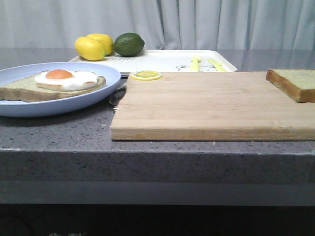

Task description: Place bread and move sandwich to tray

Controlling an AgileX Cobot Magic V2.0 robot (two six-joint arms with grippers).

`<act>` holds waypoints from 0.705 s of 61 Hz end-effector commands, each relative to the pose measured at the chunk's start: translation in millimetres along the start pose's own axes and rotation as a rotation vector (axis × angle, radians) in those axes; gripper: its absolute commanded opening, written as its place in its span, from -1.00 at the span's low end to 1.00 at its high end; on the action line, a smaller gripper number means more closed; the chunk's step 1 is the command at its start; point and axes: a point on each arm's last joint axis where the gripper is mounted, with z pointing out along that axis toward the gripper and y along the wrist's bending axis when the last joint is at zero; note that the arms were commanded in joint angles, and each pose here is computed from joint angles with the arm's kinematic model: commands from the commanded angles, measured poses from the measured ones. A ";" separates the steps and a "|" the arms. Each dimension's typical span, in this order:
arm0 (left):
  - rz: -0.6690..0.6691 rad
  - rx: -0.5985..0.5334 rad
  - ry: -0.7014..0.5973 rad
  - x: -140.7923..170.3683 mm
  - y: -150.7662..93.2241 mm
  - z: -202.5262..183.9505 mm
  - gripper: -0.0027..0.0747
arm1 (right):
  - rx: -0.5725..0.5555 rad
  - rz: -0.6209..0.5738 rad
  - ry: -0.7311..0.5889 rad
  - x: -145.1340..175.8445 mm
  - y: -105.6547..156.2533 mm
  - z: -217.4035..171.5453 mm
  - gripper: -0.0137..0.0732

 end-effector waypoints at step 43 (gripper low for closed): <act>-0.025 0.022 -0.187 -151.3 -13.4 -13.4 -0.98 | -0.063 0.082 -0.124 -139.3 16.0 -20.1 -0.82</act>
